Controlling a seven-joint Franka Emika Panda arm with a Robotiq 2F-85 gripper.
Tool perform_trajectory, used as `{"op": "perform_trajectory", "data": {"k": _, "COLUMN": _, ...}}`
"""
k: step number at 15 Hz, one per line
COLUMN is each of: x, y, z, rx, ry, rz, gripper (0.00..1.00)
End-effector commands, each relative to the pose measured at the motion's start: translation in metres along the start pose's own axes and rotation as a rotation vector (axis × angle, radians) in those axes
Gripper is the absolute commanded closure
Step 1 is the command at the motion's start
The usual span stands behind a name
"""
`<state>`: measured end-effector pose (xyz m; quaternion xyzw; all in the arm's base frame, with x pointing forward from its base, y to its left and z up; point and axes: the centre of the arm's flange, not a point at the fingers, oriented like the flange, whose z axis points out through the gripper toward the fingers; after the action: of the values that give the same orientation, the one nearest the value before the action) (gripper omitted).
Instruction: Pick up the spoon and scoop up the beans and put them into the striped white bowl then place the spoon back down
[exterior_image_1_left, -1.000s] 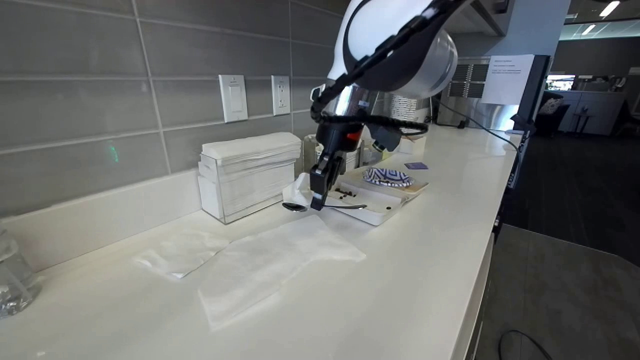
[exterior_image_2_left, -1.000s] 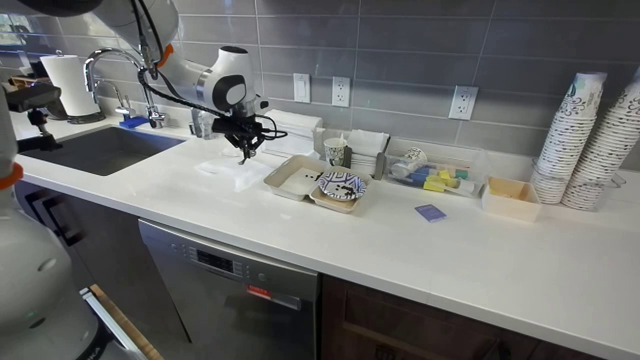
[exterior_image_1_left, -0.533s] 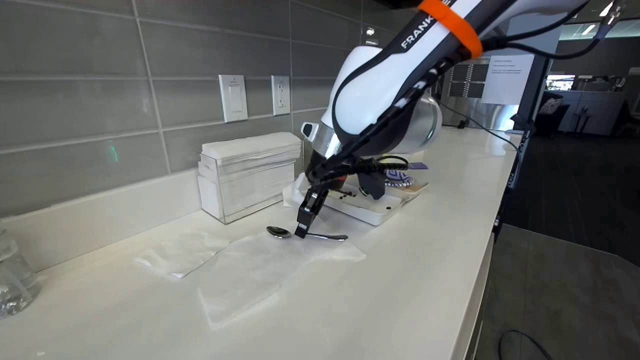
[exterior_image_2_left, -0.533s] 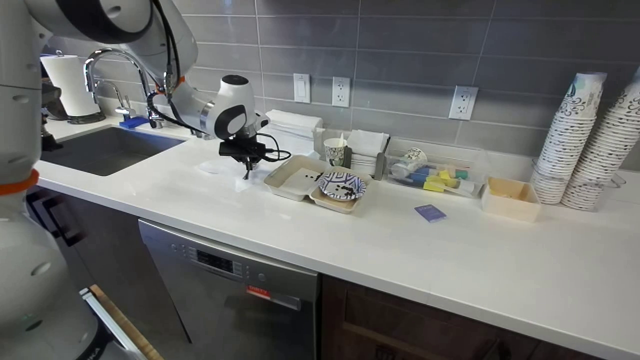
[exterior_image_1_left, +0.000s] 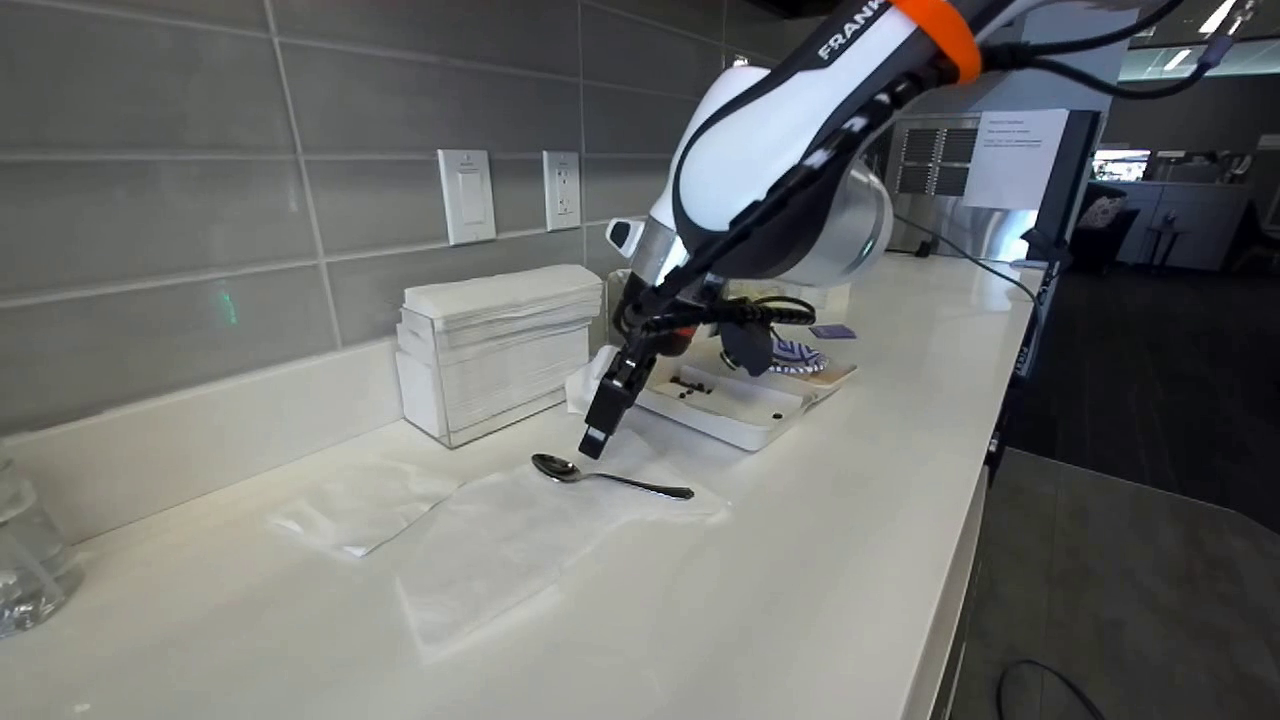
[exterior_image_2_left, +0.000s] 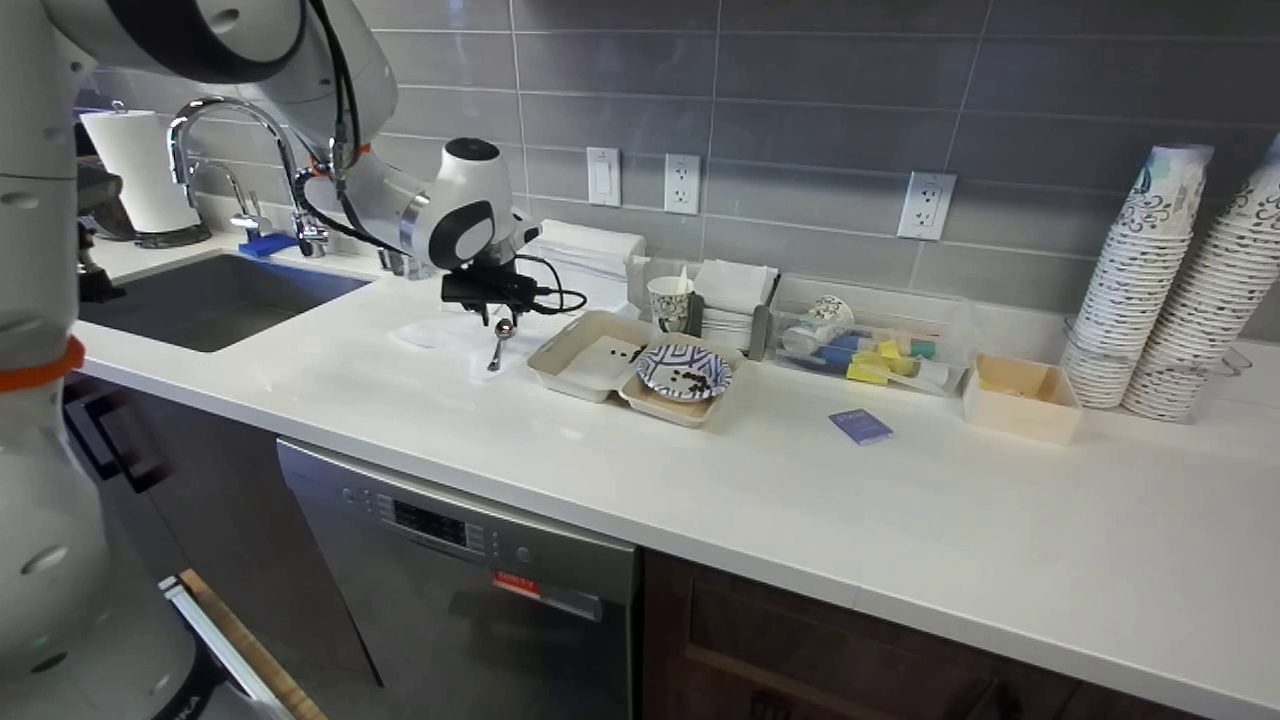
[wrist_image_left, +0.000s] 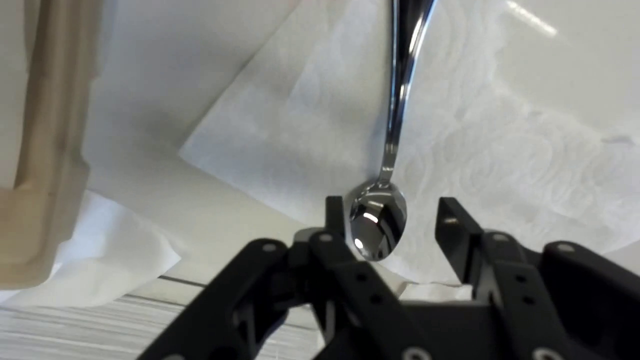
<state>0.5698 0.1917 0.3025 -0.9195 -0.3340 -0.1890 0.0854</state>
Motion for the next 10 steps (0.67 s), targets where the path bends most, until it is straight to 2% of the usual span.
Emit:
{"op": "perform_trajectory", "data": {"k": 1, "x": -0.007, "y": -0.008, "z": -0.057, "rx": -0.049, "ry": -0.088, "rz": 0.113, "gripper": 0.15}}
{"op": "perform_trajectory", "data": {"k": 3, "x": -0.012, "y": -0.007, "z": -0.082, "rx": -0.083, "ry": -0.161, "rz": 0.188, "gripper": 0.00}}
{"op": "perform_trajectory", "data": {"k": 7, "x": -0.022, "y": -0.002, "z": -0.127, "rx": -0.153, "ry": -0.340, "rz": 0.302, "gripper": 0.00}}
{"op": "perform_trajectory", "data": {"k": 8, "x": -0.017, "y": 0.007, "z": -0.108, "rx": -0.131, "ry": -0.263, "rz": 0.262, "gripper": 0.00}}
{"op": "perform_trajectory", "data": {"k": 10, "x": -0.016, "y": 0.006, "z": -0.121, "rx": -0.141, "ry": -0.264, "rz": 0.267, "gripper": 0.00}}
